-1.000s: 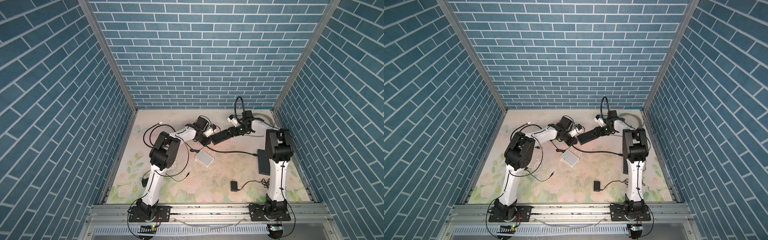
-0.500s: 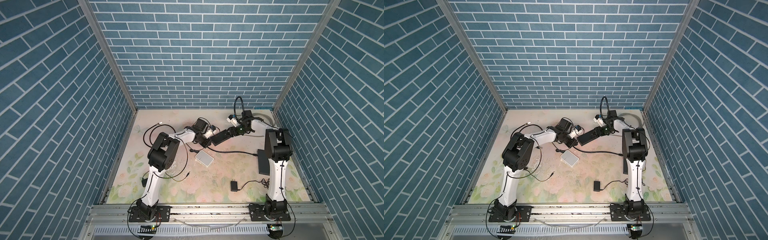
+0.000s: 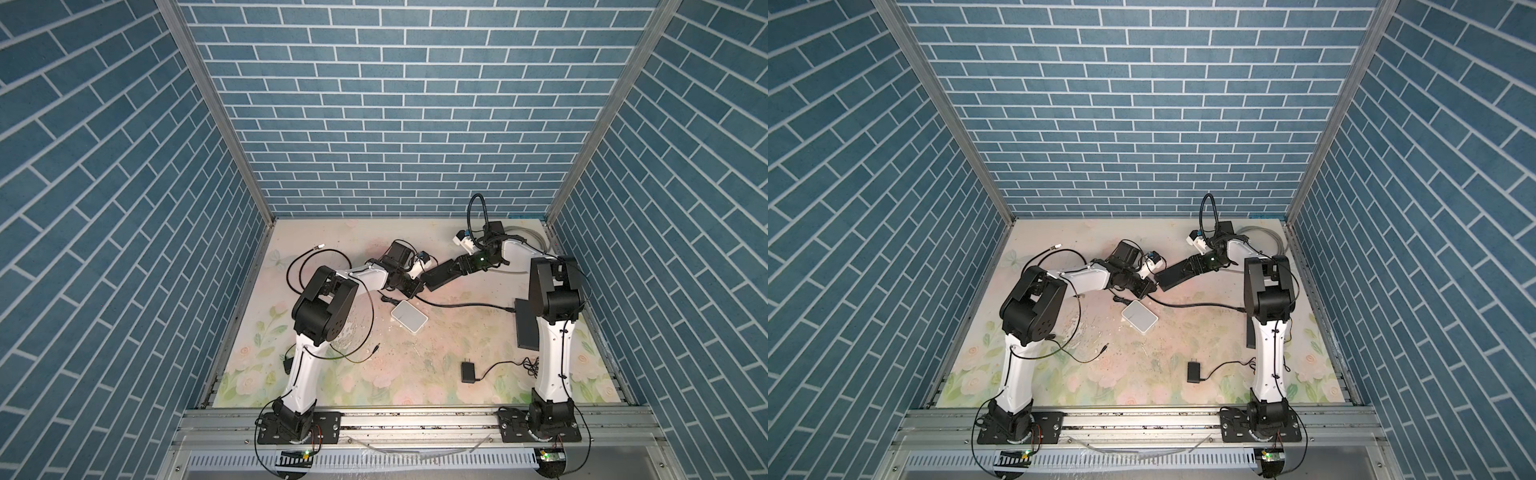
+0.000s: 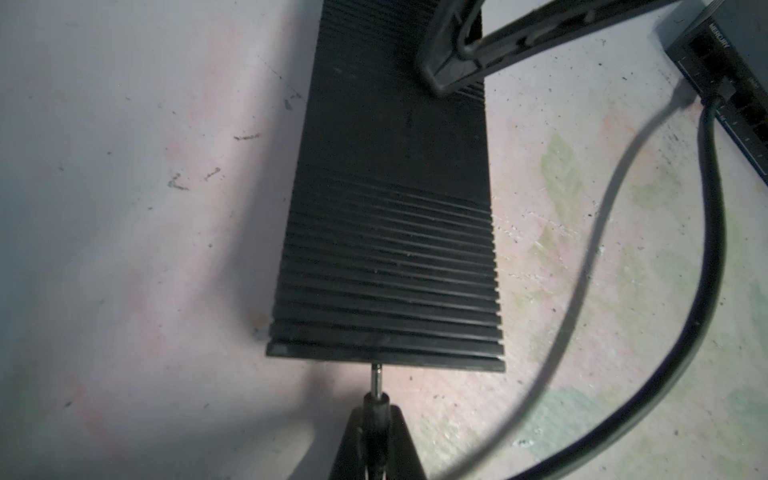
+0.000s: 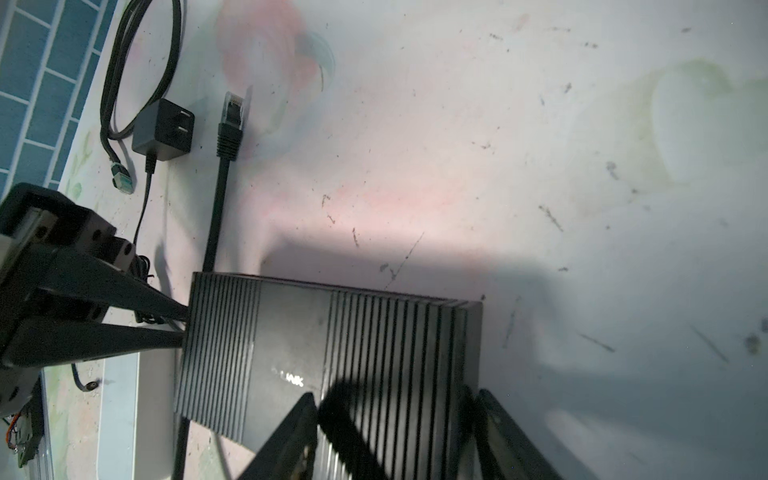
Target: Insert the plug into the switch port
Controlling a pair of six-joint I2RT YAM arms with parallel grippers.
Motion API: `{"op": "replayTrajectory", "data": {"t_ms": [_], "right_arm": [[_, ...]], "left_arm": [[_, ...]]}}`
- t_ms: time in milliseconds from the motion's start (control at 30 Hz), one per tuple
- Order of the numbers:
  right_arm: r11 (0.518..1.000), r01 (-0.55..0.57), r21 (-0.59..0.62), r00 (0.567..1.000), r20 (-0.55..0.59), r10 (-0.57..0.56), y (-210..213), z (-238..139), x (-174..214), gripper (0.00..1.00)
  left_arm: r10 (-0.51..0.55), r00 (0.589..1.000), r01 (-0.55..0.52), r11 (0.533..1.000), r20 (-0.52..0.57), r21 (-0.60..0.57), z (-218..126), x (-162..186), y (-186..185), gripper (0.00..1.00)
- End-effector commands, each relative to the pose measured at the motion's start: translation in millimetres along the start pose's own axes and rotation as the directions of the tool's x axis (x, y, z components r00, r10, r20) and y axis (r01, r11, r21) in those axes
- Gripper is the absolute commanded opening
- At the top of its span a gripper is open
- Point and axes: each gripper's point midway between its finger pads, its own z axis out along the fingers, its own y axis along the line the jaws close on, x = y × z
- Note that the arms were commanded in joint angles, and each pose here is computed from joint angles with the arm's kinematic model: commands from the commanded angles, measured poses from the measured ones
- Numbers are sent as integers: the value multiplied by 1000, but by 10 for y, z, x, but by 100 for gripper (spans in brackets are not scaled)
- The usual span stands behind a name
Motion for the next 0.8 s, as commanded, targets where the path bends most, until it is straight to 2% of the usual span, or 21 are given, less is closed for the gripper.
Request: {"op": "replayTrajectory", "data": {"t_ms": [0, 200, 400, 767], "right_arm": [[979, 13, -203, 999, -41, -22, 520, 158, 116, 59], [981, 24, -190, 999, -17, -28, 526, 118, 36, 59], [989, 27, -147, 999, -19, -30, 457, 120, 23, 59], [993, 17, -118, 1000, -14, -19, 380, 119, 42, 59]], "left_arm": [[46, 997, -48, 999, 67, 21, 93, -165, -112, 4], [26, 1000, -26, 999, 11, 37, 0, -150, -168, 3], [-35, 993, 31, 999, -113, -41, -66, -20, -19, 2], [-55, 981, 36, 994, -189, -100, -177, 94, 154, 1]]}}
